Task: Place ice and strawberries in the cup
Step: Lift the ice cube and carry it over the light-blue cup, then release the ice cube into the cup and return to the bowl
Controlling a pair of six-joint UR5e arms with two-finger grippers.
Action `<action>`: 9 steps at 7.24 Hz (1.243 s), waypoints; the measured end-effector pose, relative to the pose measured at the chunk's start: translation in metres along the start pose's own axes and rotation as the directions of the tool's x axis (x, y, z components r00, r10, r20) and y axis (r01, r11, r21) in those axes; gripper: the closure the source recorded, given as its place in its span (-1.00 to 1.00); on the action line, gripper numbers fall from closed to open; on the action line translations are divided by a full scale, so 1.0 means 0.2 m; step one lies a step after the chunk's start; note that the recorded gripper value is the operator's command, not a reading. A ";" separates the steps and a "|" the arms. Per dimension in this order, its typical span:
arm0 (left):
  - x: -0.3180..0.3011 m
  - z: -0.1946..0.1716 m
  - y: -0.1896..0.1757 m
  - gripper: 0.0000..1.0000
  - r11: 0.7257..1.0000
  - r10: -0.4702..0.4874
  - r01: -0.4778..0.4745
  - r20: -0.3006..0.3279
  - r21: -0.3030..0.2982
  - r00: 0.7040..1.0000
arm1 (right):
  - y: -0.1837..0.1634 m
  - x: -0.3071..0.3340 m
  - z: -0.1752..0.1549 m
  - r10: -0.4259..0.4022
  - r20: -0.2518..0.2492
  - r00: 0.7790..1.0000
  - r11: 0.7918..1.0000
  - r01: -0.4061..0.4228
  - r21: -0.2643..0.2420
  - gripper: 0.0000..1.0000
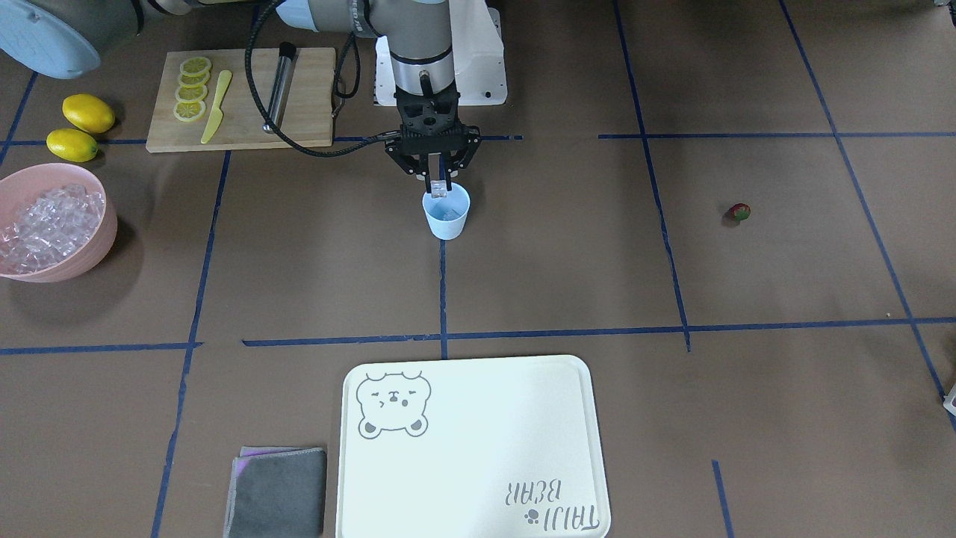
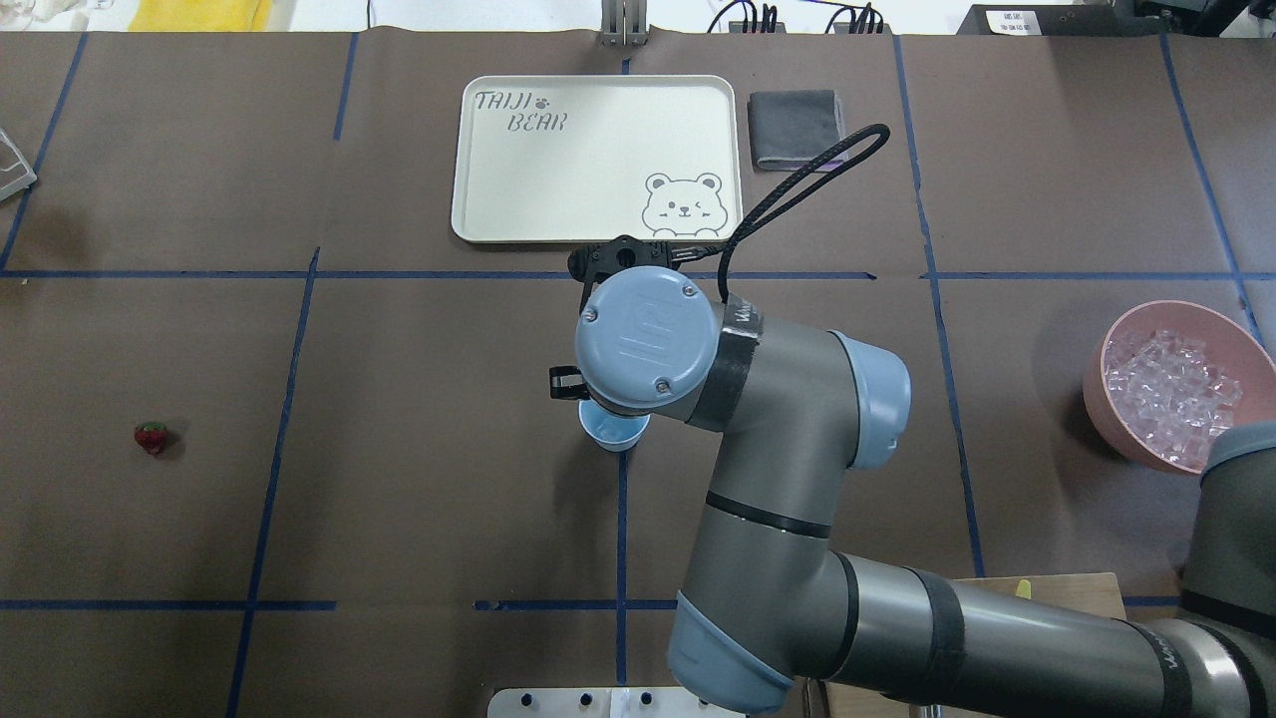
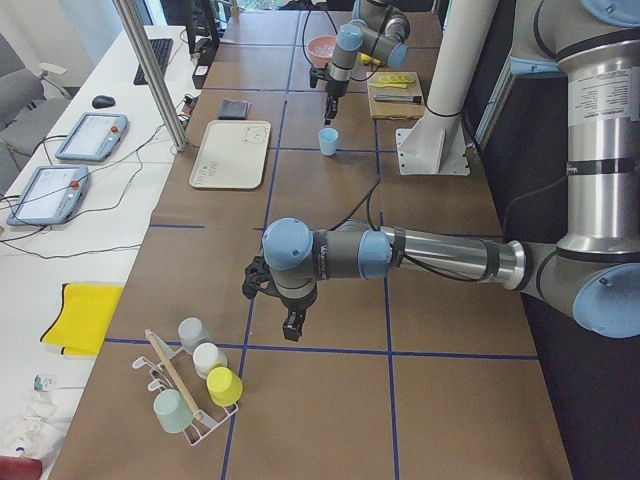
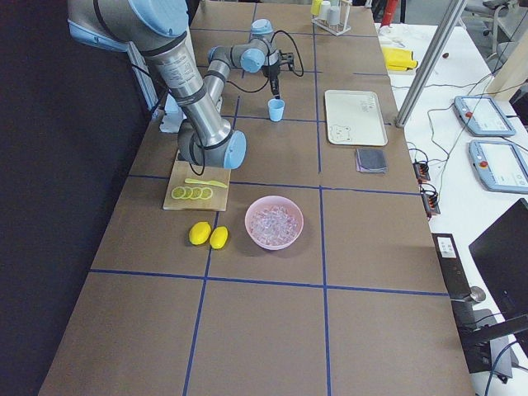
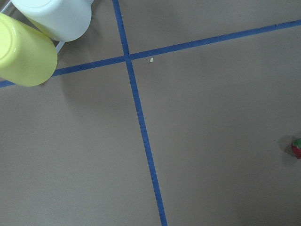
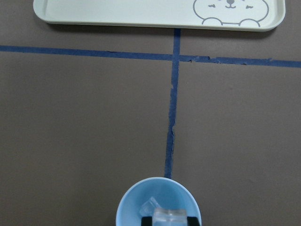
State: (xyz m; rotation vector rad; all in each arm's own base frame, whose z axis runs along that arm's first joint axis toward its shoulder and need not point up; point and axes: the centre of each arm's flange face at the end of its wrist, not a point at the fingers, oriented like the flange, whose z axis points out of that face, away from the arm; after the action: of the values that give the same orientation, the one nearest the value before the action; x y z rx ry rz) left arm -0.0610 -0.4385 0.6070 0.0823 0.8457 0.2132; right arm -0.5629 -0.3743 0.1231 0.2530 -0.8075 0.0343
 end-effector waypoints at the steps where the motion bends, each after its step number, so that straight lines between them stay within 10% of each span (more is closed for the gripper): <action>1: 0.00 0.00 0.00 -1.00 1.000 0.000 0.000 0.000 0.000 1.000 | 0.00 -0.03 0.02 0.000 -0.009 1.000 1.000 0.000 0.000 -0.54; 2: 0.00 0.00 0.00 -1.00 1.000 0.001 -0.001 0.000 0.000 1.000 | 0.00 -0.04 0.03 -0.001 -0.013 1.000 1.000 0.001 -0.001 -0.96; 9: 0.00 0.01 0.00 -1.00 1.000 0.002 -0.002 0.000 -0.002 1.000 | -0.12 0.26 -0.08 -0.029 -0.010 1.000 0.999 0.029 -0.023 -0.98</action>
State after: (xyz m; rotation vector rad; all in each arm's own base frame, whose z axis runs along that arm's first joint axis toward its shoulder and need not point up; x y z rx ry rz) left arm -0.0598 -0.4387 0.6072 0.0812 0.8459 0.2158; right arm -0.5120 -0.3969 0.1457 0.2429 -0.7935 -0.0011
